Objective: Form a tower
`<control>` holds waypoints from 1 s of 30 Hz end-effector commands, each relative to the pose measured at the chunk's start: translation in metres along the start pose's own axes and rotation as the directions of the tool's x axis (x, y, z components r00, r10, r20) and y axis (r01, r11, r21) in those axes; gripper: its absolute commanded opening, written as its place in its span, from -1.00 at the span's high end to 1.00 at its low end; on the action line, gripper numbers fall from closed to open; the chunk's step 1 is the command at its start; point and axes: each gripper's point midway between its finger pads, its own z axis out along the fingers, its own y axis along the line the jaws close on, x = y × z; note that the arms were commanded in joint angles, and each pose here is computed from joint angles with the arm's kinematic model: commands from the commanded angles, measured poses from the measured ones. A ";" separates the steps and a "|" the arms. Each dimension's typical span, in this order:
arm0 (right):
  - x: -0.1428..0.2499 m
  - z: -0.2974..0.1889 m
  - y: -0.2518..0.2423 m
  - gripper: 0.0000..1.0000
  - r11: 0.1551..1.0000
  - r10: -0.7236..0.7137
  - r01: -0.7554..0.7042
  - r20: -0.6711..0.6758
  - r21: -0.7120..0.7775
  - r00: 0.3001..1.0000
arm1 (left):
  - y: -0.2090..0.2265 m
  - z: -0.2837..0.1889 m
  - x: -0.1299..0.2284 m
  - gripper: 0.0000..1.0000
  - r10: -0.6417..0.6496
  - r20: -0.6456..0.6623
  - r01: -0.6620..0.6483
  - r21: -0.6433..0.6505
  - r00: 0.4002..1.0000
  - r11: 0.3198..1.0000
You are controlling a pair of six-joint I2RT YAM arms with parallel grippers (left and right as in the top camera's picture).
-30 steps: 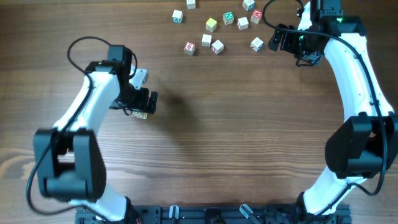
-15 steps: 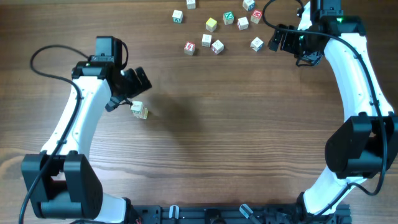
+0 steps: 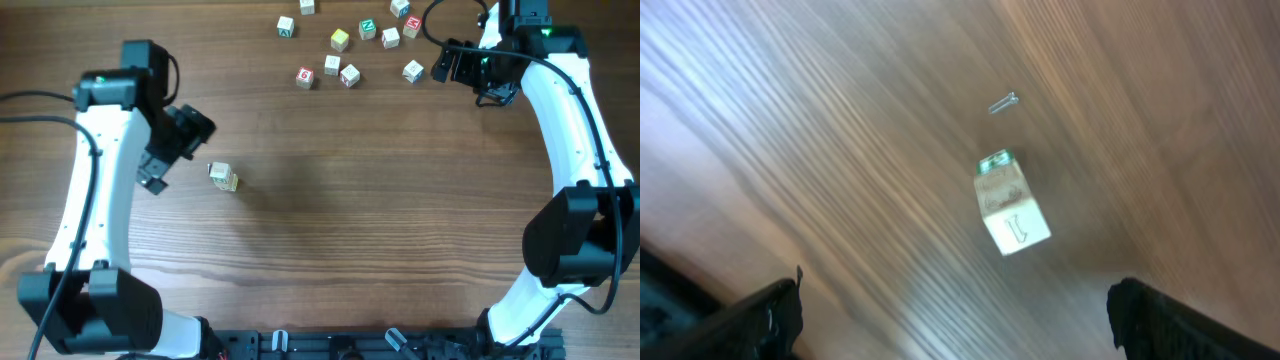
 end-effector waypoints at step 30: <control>0.001 0.006 -0.002 -0.99 1.000 -0.002 0.002 -0.009 0.018 1.000 | -0.015 0.129 0.038 -1.00 -0.296 -0.107 0.274 -0.184 0.949 0.944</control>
